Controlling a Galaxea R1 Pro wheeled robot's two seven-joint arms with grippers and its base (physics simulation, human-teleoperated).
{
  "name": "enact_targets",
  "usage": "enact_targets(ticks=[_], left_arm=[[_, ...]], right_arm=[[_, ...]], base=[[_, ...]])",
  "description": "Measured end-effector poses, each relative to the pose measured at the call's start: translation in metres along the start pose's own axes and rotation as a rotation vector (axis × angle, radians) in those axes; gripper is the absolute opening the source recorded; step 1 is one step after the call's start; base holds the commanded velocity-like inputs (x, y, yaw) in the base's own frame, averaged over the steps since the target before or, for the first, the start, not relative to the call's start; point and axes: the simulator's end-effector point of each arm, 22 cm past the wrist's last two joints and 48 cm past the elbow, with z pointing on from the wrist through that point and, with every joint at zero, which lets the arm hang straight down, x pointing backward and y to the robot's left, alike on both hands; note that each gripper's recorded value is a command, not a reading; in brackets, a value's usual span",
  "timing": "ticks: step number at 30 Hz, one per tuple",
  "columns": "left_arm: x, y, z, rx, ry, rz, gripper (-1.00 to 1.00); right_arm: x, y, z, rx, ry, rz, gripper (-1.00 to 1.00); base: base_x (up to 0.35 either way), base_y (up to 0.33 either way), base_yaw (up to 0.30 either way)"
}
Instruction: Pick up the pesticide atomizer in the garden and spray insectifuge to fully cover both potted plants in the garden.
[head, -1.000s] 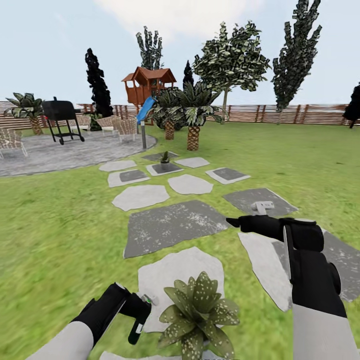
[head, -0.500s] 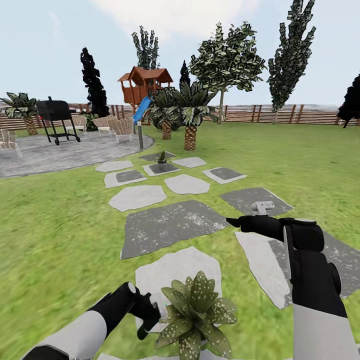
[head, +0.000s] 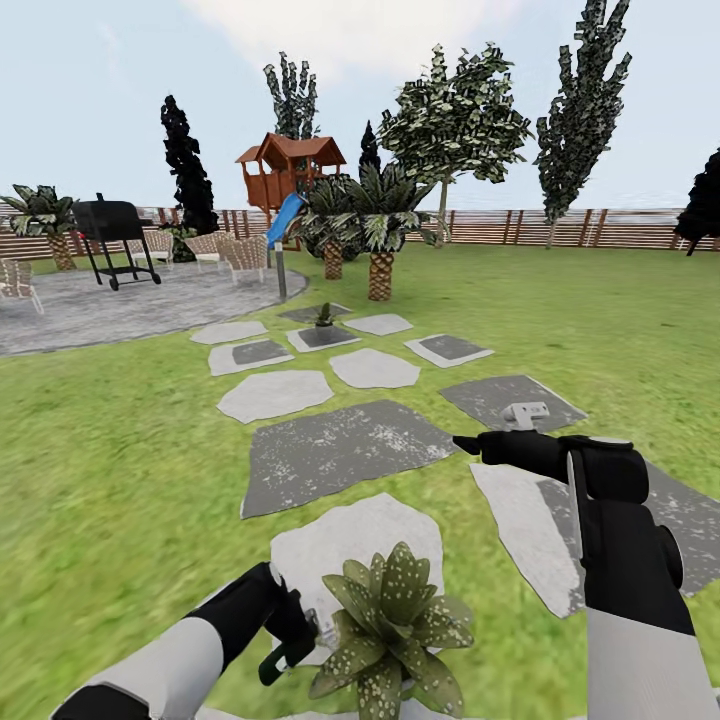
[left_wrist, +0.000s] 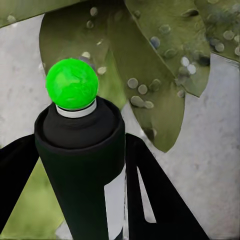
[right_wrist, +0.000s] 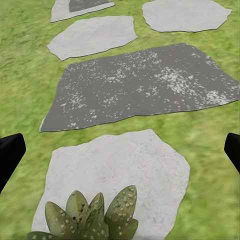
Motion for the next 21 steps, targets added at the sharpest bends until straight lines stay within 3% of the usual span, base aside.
enact_targets(ticks=[11,15,21], left_arm=[[0.005,0.005,-0.002,-0.008,0.008,-0.018,-1.0],[0.004,0.038,-0.01,-0.111,-0.01,-0.05,-1.0],[-0.002,0.053,-0.018,-0.149,-0.02,-0.053,-1.0]], right_arm=[[0.0,0.0,0.0,0.0,0.0,0.0,1.0],[0.0,0.0,0.0,0.0,0.0,0.0,1.0],[-0.001,0.0,0.0,-0.001,-0.001,0.0,1.0]], base=[[0.0,0.0,0.0],[0.0,0.0,0.0],[0.0,0.0,0.0]])
